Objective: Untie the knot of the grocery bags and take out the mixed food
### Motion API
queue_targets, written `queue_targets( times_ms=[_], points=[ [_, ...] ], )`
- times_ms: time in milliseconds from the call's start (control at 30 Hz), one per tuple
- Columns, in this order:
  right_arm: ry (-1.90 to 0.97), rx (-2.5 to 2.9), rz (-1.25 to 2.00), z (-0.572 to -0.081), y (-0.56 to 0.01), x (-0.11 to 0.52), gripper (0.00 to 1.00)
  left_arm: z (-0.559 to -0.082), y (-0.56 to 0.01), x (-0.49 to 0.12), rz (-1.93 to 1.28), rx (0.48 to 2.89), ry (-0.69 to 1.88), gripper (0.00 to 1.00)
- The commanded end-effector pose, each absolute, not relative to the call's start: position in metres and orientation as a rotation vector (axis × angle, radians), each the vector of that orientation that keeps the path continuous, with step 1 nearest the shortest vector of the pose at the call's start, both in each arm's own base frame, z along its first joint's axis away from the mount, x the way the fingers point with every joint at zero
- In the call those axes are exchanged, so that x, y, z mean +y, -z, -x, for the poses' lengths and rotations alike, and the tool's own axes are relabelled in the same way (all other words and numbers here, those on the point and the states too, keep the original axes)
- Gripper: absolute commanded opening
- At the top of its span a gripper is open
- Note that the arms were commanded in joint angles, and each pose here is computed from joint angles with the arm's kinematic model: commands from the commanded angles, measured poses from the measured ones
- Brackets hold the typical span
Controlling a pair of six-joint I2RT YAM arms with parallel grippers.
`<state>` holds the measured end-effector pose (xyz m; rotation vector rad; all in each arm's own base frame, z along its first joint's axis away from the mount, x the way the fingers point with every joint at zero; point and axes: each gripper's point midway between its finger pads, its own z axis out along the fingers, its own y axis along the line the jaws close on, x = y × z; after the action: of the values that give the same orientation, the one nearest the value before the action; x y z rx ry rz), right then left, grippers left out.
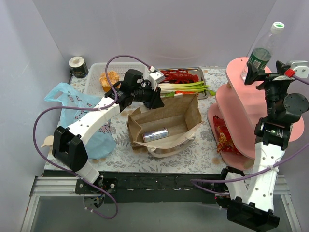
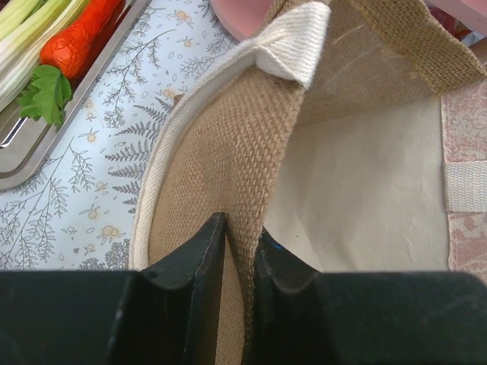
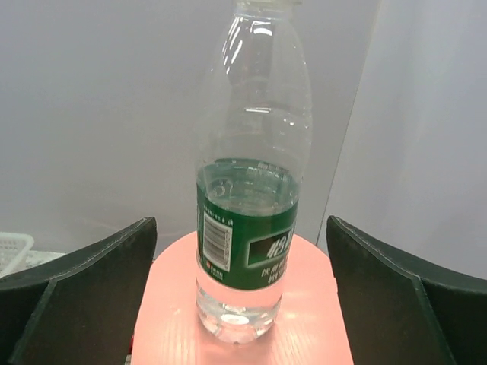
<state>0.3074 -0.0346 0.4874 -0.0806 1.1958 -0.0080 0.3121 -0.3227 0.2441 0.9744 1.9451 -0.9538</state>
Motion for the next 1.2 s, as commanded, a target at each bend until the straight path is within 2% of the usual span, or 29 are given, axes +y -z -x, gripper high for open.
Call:
queue_targets(
  times_ms=[0,67,200,300,333,467,600,700,733,800,833,867,900,933,1000,1033,1067,1100,1167],
  points=[
    [0.086,1.219,0.060,-0.281,-0.487,-0.038,0.98,-0.298,-0.251,-0.325,-1.003,1.926,0.967,0.18],
    [0.079,1.225,0.092,-0.267,-0.487,-0.029,0.98,-0.297,-0.250,-0.326,-1.009,1.928,0.972,0.18],
    [0.035,1.235,0.366,-0.243,-0.474,0.013,0.98,-0.299,-0.246,-0.325,-1.001,1.950,0.961,0.18],
    [-0.135,1.199,0.601,-0.216,-0.468,0.061,0.92,-0.300,-0.243,-0.322,-0.988,1.966,0.939,0.18],
    [-0.244,1.181,0.741,-0.201,-0.459,0.086,0.85,-0.300,-0.244,-0.322,-0.983,1.965,0.940,0.18],
    [-0.382,1.149,0.959,-0.181,-0.431,0.112,0.74,-0.299,-0.248,-0.322,-0.979,1.961,0.944,0.13],
    [-0.408,1.087,1.087,-0.180,-0.418,0.118,0.60,-0.301,-0.252,-0.323,-0.981,1.951,0.945,0.00],
    [-0.449,1.095,1.066,-0.195,-0.427,0.117,0.43,-0.302,-0.258,-0.324,-0.978,1.938,0.945,0.00],
    [-0.445,1.160,0.968,-0.221,-0.430,0.108,0.32,-0.303,-0.259,-0.324,-0.977,1.939,0.942,0.00],
    [-0.496,1.192,0.929,-0.231,-0.448,0.125,0.25,-0.305,-0.261,-0.322,-0.972,1.936,0.923,0.00],
    [-0.435,1.277,0.854,-0.268,-0.446,0.123,0.21,-0.306,-0.261,-0.322,-0.968,1.937,0.917,0.00],
    [-0.480,1.181,0.941,-0.249,-0.479,0.167,0.21,-0.306,-0.261,-0.321,-0.967,1.936,0.911,0.00],
    [-0.428,1.175,0.965,-0.257,-0.484,0.181,0.22,-0.306,-0.262,-0.320,-0.967,1.934,0.904,0.00],
    [-0.405,1.226,0.974,-0.277,-0.476,0.195,0.23,-0.306,-0.262,-0.319,-0.966,1.937,0.896,0.00],
    [-0.468,1.156,1.045,-0.270,-0.482,0.225,0.24,-0.307,-0.264,-0.318,-0.965,1.935,0.888,0.00],
    [-0.460,1.158,1.068,-0.276,-0.474,0.236,0.30,-0.307,-0.264,-0.317,-0.967,1.938,0.876,0.00],
    [-0.489,1.151,1.136,-0.265,-0.461,0.255,0.31,-0.307,-0.265,-0.316,-0.970,1.936,0.870,0.00],
    [-0.496,1.183,1.200,-0.262,-0.433,0.266,0.30,-0.307,-0.267,-0.316,-0.968,1.932,0.864,0.00],
    [-0.524,1.131,1.362,-0.233,-0.395,0.288,0.19,-0.308,-0.270,-0.314,-0.965,1.923,0.848,0.00]
  ],
)
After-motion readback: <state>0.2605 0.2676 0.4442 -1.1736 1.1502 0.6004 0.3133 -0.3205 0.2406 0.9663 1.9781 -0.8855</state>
